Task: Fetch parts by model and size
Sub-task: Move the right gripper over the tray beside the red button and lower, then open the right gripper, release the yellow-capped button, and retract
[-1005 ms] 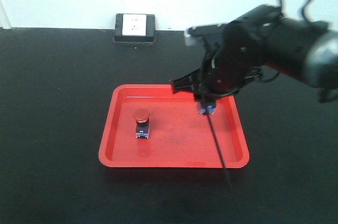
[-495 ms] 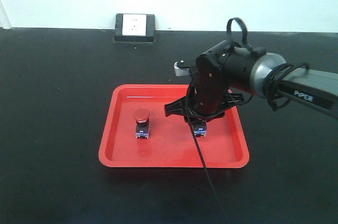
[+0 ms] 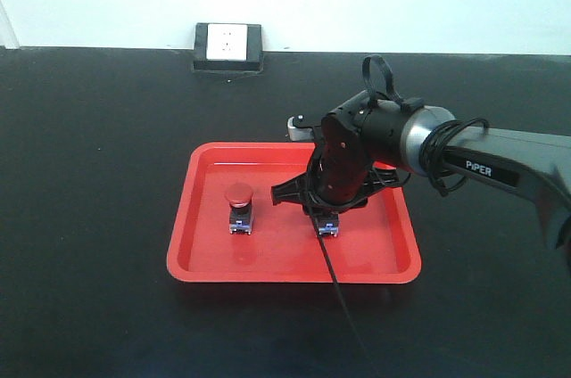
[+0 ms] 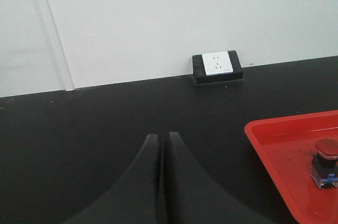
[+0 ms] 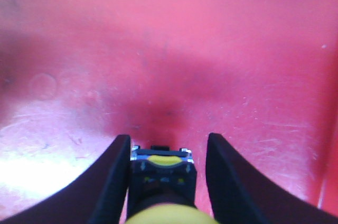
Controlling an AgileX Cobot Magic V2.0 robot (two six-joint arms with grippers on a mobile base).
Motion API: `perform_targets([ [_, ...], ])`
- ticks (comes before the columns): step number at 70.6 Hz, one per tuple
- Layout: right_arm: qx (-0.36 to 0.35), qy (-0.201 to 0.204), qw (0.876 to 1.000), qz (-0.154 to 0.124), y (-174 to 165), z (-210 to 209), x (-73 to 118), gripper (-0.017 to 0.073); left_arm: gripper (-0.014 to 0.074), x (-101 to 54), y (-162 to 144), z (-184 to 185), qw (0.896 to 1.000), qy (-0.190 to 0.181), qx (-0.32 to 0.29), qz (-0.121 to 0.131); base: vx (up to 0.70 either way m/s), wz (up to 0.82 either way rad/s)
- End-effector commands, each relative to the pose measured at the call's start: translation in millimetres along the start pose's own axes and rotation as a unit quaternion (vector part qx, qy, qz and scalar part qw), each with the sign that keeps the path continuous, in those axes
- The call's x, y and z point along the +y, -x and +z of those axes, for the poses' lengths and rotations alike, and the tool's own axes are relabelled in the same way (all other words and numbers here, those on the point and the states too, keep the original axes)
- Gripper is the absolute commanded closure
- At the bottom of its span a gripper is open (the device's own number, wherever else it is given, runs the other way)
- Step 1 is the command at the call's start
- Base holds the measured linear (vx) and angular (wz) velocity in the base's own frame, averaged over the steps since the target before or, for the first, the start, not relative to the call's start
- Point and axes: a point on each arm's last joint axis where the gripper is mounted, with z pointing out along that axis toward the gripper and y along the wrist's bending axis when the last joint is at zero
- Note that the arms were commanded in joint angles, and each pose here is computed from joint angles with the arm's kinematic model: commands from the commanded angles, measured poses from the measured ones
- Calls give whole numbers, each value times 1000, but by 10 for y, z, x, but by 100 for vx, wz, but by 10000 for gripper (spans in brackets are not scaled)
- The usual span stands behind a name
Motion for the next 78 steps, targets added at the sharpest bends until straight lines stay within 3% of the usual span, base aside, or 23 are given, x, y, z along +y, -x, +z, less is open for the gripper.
perform_targets([
  [1,-55,11,998,0,165,-268,-30,559,600,-3,120,-6,999,-6,-34,4,0,0],
  [11,-56,11,998,0,166,-269,-29,539,600,-3,119,-6,999,-6,-34,4,0,0],
  [21,-57,12,998,0,167,-269,-28,445,600,-3,119,-6,999,-6,-34,4,0,0],
  [27,-56,12,998,3,166,-269,-28,343,600,-3,119,-6,999,-6,-34,4,0,0],
  [49,-60,14,998,22,175,-270,-26,-166,600,-3,117,-5,999,-6,-33,4,0,0],
  [78,-69,15,997,16,188,-348,-35,-125,600,11,82,-4,1000,2,-14,4,0,0],
])
